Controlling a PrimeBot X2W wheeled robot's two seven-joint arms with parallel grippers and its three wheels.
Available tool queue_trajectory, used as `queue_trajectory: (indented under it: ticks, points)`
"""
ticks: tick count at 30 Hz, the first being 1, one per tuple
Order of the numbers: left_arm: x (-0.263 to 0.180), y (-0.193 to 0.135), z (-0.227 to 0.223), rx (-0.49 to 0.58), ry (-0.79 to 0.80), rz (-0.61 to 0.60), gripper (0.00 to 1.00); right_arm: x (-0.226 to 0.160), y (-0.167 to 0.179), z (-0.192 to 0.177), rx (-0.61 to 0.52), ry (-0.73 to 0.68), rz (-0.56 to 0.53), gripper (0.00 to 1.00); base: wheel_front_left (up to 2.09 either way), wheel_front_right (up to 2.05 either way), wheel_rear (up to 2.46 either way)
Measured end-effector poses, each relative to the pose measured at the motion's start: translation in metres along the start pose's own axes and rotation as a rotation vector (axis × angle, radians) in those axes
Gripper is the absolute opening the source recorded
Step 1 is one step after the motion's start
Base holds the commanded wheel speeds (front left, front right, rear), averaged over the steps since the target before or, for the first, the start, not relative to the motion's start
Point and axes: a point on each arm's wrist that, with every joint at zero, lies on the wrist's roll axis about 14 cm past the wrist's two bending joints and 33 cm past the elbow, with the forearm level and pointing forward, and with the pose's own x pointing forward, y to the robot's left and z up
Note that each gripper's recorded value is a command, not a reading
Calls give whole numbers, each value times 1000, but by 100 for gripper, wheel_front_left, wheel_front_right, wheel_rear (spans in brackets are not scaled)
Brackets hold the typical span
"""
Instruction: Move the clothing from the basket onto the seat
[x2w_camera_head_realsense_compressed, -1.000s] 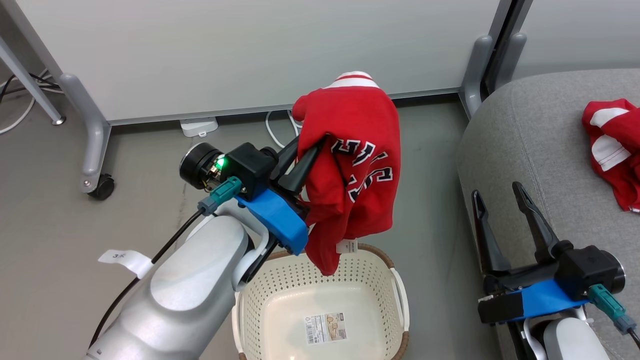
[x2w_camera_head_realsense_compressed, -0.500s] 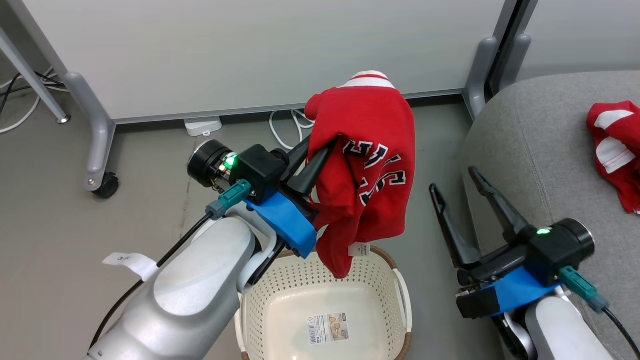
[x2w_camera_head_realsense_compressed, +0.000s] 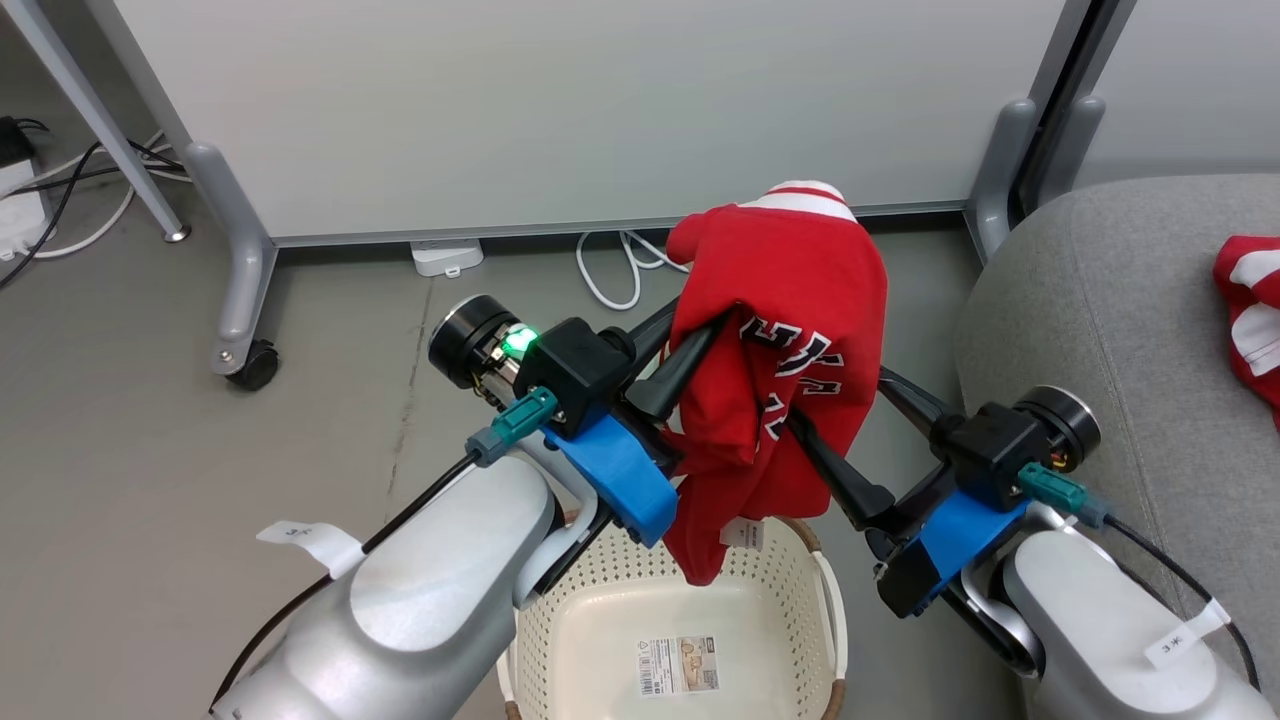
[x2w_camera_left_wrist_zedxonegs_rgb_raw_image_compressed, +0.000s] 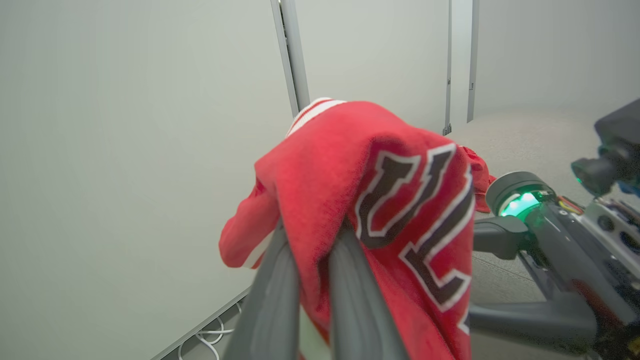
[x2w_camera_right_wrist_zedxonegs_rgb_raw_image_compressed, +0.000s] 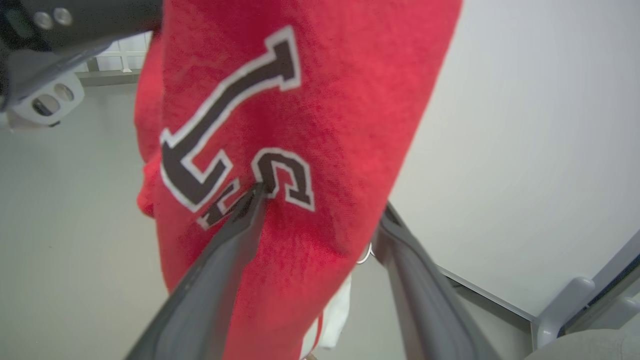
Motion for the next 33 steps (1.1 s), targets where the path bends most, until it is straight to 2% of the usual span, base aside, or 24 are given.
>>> queue_trajectory:
  ticks: [8, 9, 11, 33]
  points:
    - [-3, -1, -1, -1, 1, -1, 0, 15, 8, 3, 40, 1, 53, 100, 0, 0, 0]
    - [-4, -1, -1, -1, 1, 0, 0, 16, 10, 3, 43, 2, 56, 44, 0, 0, 0]
    - [-4, 0, -1, 0, 3, 1, 0, 16, 12, 3, 49, 2, 60, 0, 0, 0, 0]
    - [-4, 3, -5, 4, 10, 5, 0, 15, 13, 2, 72, -2, 58, 0, 0, 0, 0]
